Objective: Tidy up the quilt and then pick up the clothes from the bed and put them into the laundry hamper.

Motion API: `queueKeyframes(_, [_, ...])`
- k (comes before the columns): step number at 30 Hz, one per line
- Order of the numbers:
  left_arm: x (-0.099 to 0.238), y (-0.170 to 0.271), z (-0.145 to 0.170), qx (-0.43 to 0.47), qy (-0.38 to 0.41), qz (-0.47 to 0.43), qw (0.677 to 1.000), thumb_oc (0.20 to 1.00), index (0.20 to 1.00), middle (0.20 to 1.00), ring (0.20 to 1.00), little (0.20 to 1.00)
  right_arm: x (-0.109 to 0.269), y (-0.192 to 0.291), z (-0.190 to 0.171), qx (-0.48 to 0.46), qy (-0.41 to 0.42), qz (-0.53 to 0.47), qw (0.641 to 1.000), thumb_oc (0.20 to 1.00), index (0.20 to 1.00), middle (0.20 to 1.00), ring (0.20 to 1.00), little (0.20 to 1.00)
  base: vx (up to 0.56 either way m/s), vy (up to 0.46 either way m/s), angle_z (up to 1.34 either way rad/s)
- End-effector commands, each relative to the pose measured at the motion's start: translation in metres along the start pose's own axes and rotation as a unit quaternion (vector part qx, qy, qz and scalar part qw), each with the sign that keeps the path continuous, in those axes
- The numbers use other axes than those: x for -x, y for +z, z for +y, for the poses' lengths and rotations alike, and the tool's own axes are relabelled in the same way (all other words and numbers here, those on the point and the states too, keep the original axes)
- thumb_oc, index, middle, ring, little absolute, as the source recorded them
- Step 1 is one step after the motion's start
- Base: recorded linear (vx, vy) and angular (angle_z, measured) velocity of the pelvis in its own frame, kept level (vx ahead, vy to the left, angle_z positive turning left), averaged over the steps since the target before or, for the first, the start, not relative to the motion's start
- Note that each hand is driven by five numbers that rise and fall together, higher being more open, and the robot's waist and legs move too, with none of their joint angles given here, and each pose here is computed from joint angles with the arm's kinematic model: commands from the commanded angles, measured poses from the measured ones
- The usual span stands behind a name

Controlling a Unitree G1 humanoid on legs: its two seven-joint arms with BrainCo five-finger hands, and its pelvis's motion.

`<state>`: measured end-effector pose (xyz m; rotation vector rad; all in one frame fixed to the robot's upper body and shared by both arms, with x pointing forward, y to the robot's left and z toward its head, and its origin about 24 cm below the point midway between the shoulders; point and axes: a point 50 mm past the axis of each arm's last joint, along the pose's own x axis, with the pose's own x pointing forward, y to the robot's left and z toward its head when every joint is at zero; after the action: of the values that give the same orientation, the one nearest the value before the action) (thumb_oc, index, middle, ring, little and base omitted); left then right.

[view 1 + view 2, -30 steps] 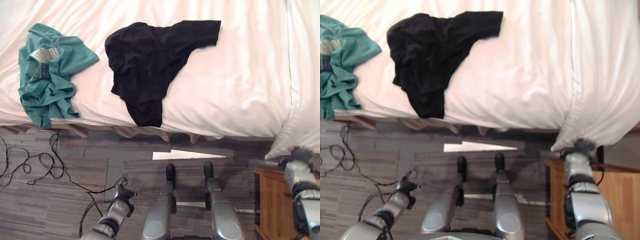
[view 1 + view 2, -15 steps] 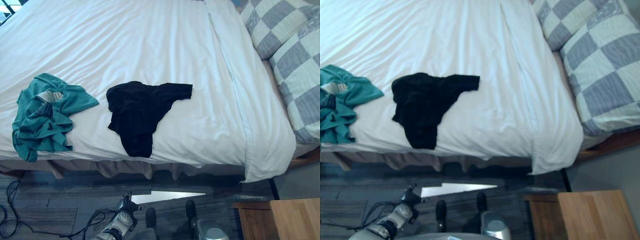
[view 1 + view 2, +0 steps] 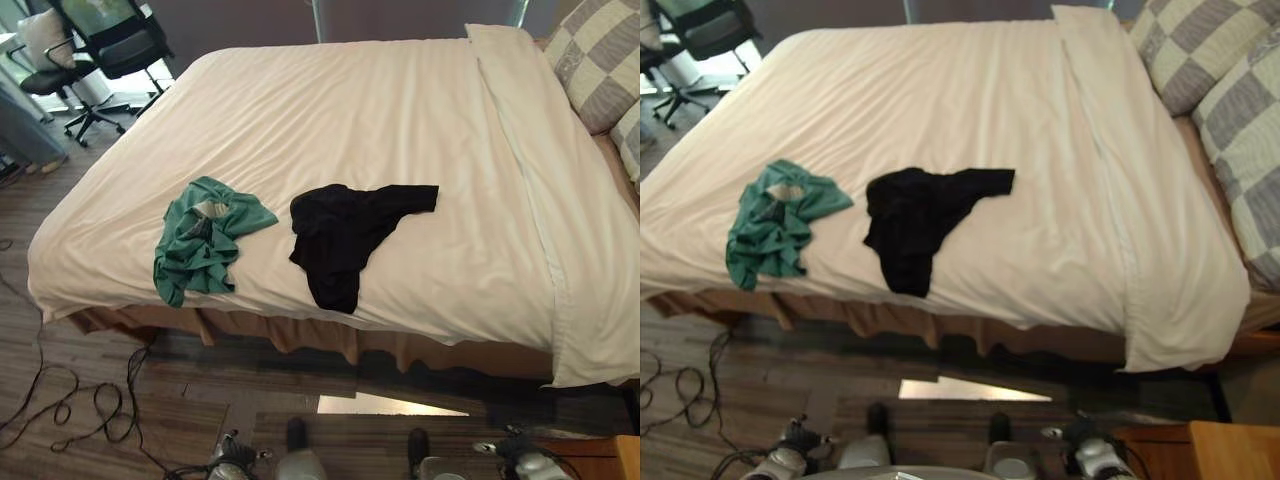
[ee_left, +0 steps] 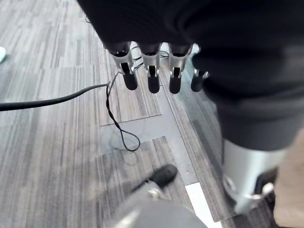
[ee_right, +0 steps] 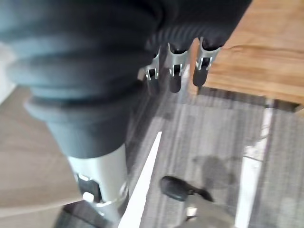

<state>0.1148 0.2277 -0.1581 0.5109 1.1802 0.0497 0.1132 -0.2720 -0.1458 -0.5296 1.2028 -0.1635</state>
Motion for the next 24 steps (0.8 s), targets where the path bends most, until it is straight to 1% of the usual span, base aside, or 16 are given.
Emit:
queueKeyframes(1, [-0.002, 0.009, 0.013, -0.050, 0.017, -0.022, 0.998, 1.000, 1.000, 1.000, 1.000, 1.000, 0.002, -0.013, 0.010, 0.013, 0.019, 0.018, 1.000, 1.000, 1.000, 1.000, 1.000, 1.000, 0.25, 0.471, 0.08])
queueKeyframes(4, [-0.003, 0.014, 0.017, -0.076, 0.019, -0.029, 0.997, 1.000, 1.000, 1.000, 1.000, 1.000, 0.005, -0.027, 0.013, -0.003, 0.020, 0.045, 0.999, 1.000, 1.000, 1.000, 1.000, 1.000, 0.24, 0.426, 0.25])
queueKeyframes(6, [-0.004, 0.017, 0.027, -0.062, 0.030, -0.027, 0.997, 1.000, 1.000, 1.000, 1.000, 1.000, 0.004, -0.025, 0.014, -0.018, 0.018, 0.051, 0.998, 1.000, 1.000, 1.000, 1.000, 1.000, 0.13, 0.429, 0.06])
queueKeyframes(9, [-0.005, 0.017, 0.038, -0.071, 0.035, -0.025, 0.997, 1.000, 1.000, 1.000, 1.000, 1.000, 0.004, -0.009, 0.023, -0.037, 0.030, 0.019, 0.999, 1.000, 1.000, 1.000, 1.000, 1.000, 0.15, 0.479, -0.33])
queueKeyframes(10, [-0.006, 0.017, 0.047, -0.092, 0.038, -0.023, 0.995, 1.000, 1.000, 1.000, 1.000, 1.000, 0.005, 0.000, 0.032, -0.034, 0.044, -0.002, 0.998, 1.000, 1.000, 1.000, 1.000, 1.000, 0.22, 0.418, -0.39])
queueKeyframes(13, [-0.006, 0.012, 0.052, -0.096, 0.038, -0.011, 0.995, 1.000, 1.000, 1.000, 1.000, 1.000, 0.007, 0.012, 0.040, -0.023, 0.058, -0.032, 0.998, 1.000, 1.000, 1.000, 1.000, 1.000, 0.17, 0.188, -0.20])
queueKeyframes(17, [-0.006, 0.014, 0.046, -0.110, 0.031, -0.017, 0.993, 1.000, 1.000, 1.000, 1.000, 1.000, 0.008, 0.016, 0.041, 0.005, 0.065, -0.049, 0.997, 1.000, 1.000, 1.000, 1.000, 1.000, 0.22, 0.171, 0.14])
queueKeyframes(19, [-0.005, 0.022, 0.038, -0.112, 0.027, -0.037, 0.993, 1.000, 1.000, 1.000, 1.000, 1.000, 0.006, 0.019, 0.035, 0.018, 0.057, -0.054, 0.997, 1.000, 1.000, 1.000, 1.000, 1.000, 0.13, 0.139, 0.36])
queueKeyframes(20, [-0.004, 0.053, 0.030, -0.095, 0.024, -0.089, 0.991, 1.000, 1.000, 1.000, 1.000, 1.000, 0.004, 0.025, 0.025, 0.018, 0.038, -0.056, 0.998, 1.000, 1.000, 1.000, 1.000, 1.000, 0.03, 0.063, 0.24])
queueKeyframes(21, [-0.004, 0.053, 0.030, -0.095, 0.024, -0.089, 0.991, 1.000, 1.000, 1.000, 1.000, 1.000, 0.004, 0.025, 0.025, 0.018, 0.038, -0.057, 0.998, 1.000, 1.000, 1.000, 1.000, 1.000, 0.03, 0.051, 0.16])
queueKeyframes(22, [-0.004, 0.063, 0.027, -0.087, 0.024, -0.106, 0.990, 1.000, 1.000, 1.000, 1.000, 1.000, 0.002, 0.025, 0.020, 0.016, 0.026, -0.050, 0.998, 1.000, 1.000, 1.000, 1.000, 1.000, 0.04, 0.073, 0.20])
queueKeyframes(24, [-0.002, 0.071, 0.021, -0.085, 0.018, -0.121, 0.989, 1.000, 1.000, 1.000, 1.000, 1.000, 0.002, 0.028, 0.017, 0.011, 0.018, -0.049, 0.999, 1.000, 1.000, 1.000, 1.000, 1.000, 0.11, 0.211, 0.14])
